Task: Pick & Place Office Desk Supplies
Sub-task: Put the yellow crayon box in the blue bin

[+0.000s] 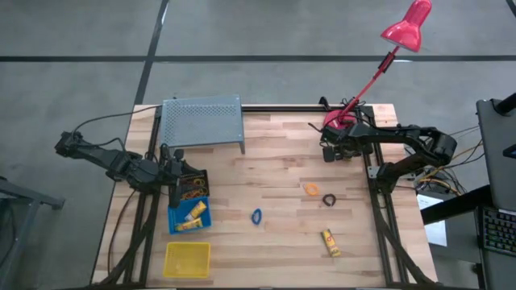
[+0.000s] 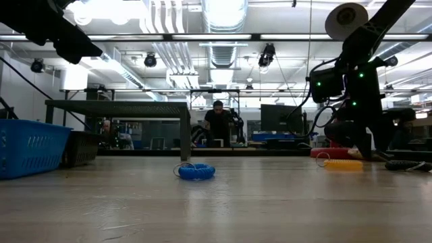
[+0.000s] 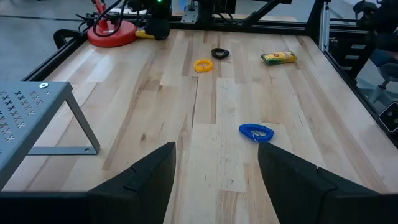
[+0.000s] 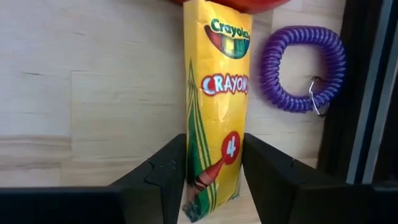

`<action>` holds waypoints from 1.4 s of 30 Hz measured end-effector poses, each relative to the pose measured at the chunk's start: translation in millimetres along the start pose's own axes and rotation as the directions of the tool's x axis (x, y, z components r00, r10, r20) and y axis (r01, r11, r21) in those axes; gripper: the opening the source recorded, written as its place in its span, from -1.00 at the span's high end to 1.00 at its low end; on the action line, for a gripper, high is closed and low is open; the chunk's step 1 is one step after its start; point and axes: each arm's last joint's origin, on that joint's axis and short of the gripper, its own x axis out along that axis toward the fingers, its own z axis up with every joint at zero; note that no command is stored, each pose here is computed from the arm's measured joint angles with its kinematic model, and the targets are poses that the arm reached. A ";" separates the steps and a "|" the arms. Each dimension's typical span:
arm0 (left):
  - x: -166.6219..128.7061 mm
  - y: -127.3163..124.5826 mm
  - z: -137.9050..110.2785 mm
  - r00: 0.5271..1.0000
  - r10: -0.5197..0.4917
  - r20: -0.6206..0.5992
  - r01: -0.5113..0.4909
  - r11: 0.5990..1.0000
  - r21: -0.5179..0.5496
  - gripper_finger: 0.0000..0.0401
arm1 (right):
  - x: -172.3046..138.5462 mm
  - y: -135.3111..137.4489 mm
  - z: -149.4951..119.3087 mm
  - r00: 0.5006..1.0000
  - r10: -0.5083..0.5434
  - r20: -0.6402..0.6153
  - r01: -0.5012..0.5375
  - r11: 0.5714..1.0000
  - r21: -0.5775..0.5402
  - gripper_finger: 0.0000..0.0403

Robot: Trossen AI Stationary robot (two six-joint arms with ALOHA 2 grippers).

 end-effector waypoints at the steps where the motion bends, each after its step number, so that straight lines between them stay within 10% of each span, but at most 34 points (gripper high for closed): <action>1: 0.1 0.0 -0.1 1.000 0.000 0.000 0.000 1.000 0.000 -0.16 | -0.2 0.3 0.3 1.000 0.001 0.000 -0.001 1.000 -0.002 0.28; 17: 0.0 0.0 0.0 1.000 0.000 0.000 0.000 1.000 0.000 -0.16 | -8.7 2.8 3.6 0.998 0.067 -0.003 -0.067 0.998 0.018 0.51; 28: 0.0 0.0 0.0 1.000 0.000 0.000 0.000 1.000 0.000 -0.16 | -54.8 6.7 -2.5 0.938 0.345 0.043 -0.338 0.934 -0.117 0.50; 33: -0.1 0.0 0.0 1.000 0.000 0.000 0.000 1.000 0.000 -0.16 | -91.1 15.3 -14.1 0.792 0.587 0.167 -0.546 0.804 -0.236 0.50; 42: 0.0 0.1 -0.1 1.000 0.000 0.000 0.000 1.000 0.000 -0.16 | -159.5 24.8 -37.7 0.285 0.920 0.268 -0.702 0.391 -0.595 0.50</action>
